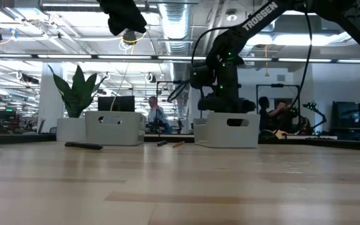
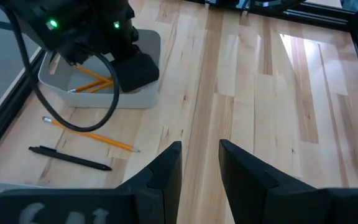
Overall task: Sort pens & pencils
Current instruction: Put the orange pencil into the right gray bin, then put the black pen into the left gray bin
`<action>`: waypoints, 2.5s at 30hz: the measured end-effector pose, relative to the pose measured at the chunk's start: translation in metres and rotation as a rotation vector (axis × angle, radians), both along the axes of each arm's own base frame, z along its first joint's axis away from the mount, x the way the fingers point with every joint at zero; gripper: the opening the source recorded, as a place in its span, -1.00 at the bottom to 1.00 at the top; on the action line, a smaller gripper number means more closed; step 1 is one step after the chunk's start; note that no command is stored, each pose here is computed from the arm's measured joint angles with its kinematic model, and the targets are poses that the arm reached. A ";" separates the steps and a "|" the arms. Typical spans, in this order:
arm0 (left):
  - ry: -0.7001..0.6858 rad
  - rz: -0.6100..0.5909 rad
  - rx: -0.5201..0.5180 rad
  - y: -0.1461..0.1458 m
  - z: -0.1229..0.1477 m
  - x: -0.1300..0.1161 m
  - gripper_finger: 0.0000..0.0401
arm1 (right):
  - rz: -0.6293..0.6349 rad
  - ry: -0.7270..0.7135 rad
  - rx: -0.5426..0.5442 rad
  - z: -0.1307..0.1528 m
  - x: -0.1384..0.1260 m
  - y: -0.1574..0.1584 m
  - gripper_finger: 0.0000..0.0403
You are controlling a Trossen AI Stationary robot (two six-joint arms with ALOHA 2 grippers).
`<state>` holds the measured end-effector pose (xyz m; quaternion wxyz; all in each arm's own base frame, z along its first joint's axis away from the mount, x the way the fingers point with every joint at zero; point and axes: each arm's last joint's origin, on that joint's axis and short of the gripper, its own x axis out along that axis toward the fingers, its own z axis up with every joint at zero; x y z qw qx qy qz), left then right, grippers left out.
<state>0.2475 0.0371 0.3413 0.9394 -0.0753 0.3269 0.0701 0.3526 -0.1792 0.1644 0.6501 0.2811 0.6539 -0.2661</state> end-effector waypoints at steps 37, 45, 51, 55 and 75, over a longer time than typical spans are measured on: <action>0.045 0.137 -0.078 0.001 -0.004 -0.004 -0.52 | 0.054 -0.474 -0.597 0.287 -0.069 0.073 -0.13; -0.067 0.290 -0.070 -0.004 0.013 -0.030 -0.52 | 0.077 -0.580 -0.729 0.315 -0.096 0.110 -0.19; -0.188 0.423 -0.087 -0.007 0.006 -0.062 -0.52 | 0.148 -0.554 -0.766 0.287 -0.096 0.120 -0.24; -0.276 0.443 -0.129 -0.008 0.005 -0.071 -0.52 | 0.220 -0.589 -0.811 0.260 -0.098 0.119 -0.30; -0.237 0.939 -0.212 0.000 -0.030 -0.043 -0.52 | 0.193 -0.806 -0.960 0.158 -0.210 0.075 -0.39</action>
